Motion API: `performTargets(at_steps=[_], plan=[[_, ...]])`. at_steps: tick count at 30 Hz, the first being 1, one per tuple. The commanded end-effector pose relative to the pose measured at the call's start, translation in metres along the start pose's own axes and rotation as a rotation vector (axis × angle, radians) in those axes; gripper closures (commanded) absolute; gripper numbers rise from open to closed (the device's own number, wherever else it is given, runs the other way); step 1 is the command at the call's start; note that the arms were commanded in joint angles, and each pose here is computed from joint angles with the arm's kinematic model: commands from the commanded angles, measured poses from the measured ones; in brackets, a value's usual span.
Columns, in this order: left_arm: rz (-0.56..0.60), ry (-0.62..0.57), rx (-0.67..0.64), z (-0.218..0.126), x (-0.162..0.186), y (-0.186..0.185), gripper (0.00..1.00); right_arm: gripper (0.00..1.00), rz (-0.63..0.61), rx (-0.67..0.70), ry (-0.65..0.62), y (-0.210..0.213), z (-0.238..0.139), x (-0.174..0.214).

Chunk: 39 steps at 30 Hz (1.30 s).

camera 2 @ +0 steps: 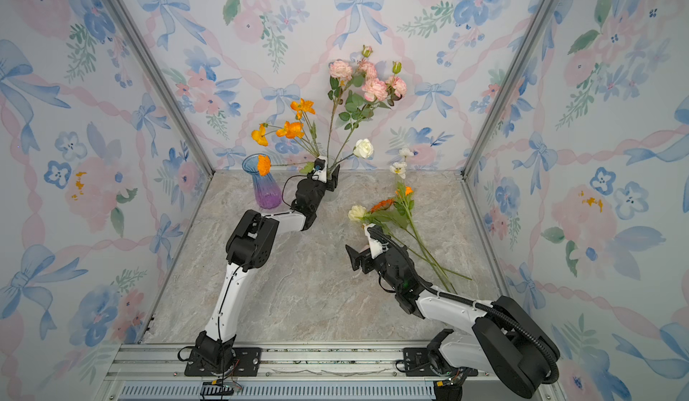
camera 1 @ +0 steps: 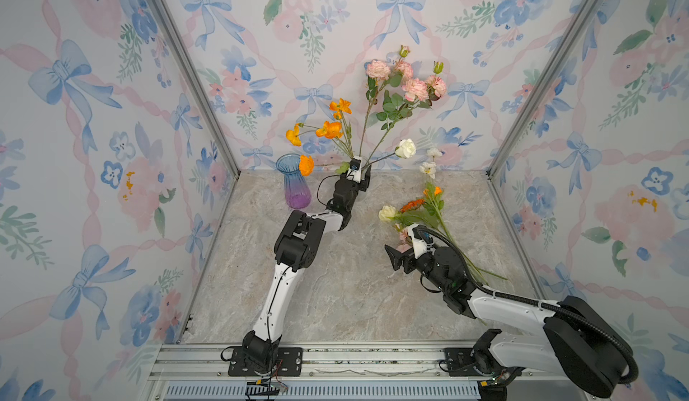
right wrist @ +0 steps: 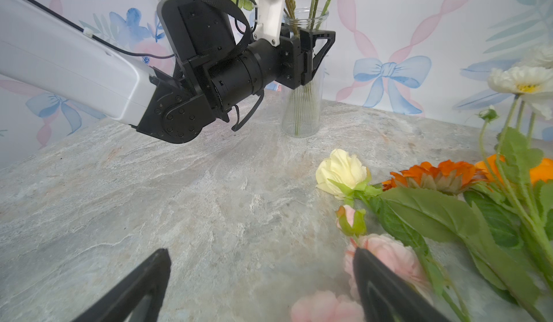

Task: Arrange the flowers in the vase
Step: 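Open left gripper to release the clear vase and draw back, then move left gripper to the blue-purple vase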

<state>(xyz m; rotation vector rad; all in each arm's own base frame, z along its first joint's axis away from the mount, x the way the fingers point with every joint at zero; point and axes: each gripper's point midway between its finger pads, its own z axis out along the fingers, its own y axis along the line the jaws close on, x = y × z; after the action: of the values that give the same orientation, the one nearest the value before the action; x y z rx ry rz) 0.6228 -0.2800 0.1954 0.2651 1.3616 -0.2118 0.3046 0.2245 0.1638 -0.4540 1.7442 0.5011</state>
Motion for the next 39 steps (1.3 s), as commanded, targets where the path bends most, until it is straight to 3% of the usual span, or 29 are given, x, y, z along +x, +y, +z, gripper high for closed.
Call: performTargets(at_steps=[1, 4, 9, 11, 30, 39], plan=[[-0.014, -0.088, -0.045, 0.001, -0.02, 0.012, 0.4, 0.03, 0.016, -0.006, -0.021, 0.0, 0.004, -0.011], [-0.013, -0.078, -0.063, -0.001, -0.017, 0.015, 0.27, 0.03, 0.017, -0.005, -0.019, 0.0, 0.004, -0.011], [-0.009, -0.063, -0.067, -0.003, -0.011, 0.015, 0.16, 0.03, 0.016, -0.008, -0.016, 0.0, 0.004, -0.01], [-0.009, -0.056, -0.068, -0.005, -0.008, 0.016, 0.02, 0.03, 0.015, -0.009, -0.013, 0.001, 0.004, -0.01], [-0.041, 0.018, -0.036, -0.026, 0.015, 0.012, 0.02, 0.03, 0.009, -0.017, -0.001, 0.003, 0.006, -0.008], [-0.042, 0.048, -0.022, -0.078, -0.008, 0.015, 0.02, 0.03, 0.014, -0.021, -0.011, 0.004, 0.003, -0.012]])
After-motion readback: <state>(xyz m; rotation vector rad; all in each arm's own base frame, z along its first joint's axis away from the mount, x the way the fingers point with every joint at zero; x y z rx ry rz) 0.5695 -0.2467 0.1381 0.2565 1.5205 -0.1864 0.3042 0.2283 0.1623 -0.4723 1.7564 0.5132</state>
